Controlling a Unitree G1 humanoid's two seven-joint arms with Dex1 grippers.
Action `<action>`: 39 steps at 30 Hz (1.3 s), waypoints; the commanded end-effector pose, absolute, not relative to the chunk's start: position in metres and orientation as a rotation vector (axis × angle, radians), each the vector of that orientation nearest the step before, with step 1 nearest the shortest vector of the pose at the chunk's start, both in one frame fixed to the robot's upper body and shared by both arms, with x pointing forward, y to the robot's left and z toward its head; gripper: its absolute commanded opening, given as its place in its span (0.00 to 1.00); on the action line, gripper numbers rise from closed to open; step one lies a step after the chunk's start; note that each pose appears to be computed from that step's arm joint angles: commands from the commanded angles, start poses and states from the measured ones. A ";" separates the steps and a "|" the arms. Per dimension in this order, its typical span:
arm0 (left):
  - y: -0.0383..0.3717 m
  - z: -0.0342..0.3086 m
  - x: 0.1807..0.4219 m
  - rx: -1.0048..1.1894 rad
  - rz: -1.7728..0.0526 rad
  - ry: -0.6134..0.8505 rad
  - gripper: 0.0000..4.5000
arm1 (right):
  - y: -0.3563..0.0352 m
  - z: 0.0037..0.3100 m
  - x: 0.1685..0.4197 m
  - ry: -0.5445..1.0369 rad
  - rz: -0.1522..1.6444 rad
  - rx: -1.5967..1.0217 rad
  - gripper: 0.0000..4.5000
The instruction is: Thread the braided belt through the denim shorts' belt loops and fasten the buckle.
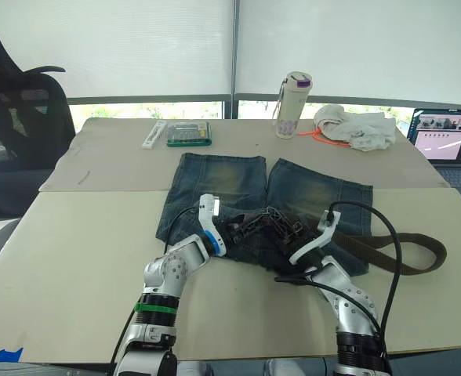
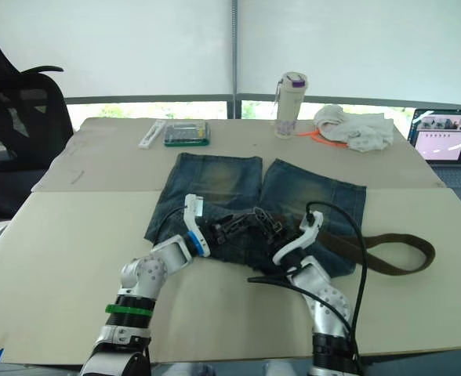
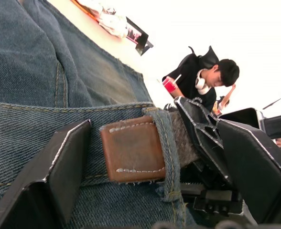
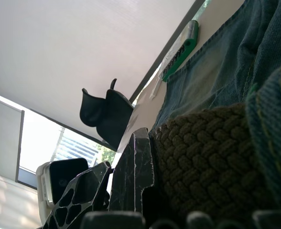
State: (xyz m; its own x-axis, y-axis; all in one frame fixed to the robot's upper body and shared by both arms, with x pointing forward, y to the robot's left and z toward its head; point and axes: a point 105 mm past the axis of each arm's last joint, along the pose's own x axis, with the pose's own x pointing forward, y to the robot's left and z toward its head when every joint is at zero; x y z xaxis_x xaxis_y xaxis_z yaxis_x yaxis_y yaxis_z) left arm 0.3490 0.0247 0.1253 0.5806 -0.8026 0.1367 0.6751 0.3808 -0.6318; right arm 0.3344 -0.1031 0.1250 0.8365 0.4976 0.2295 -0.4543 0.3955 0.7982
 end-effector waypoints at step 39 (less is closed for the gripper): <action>0.058 0.126 0.331 -0.670 -1.026 0.160 0.00 | -0.193 0.141 0.269 0.183 0.731 0.587 0.98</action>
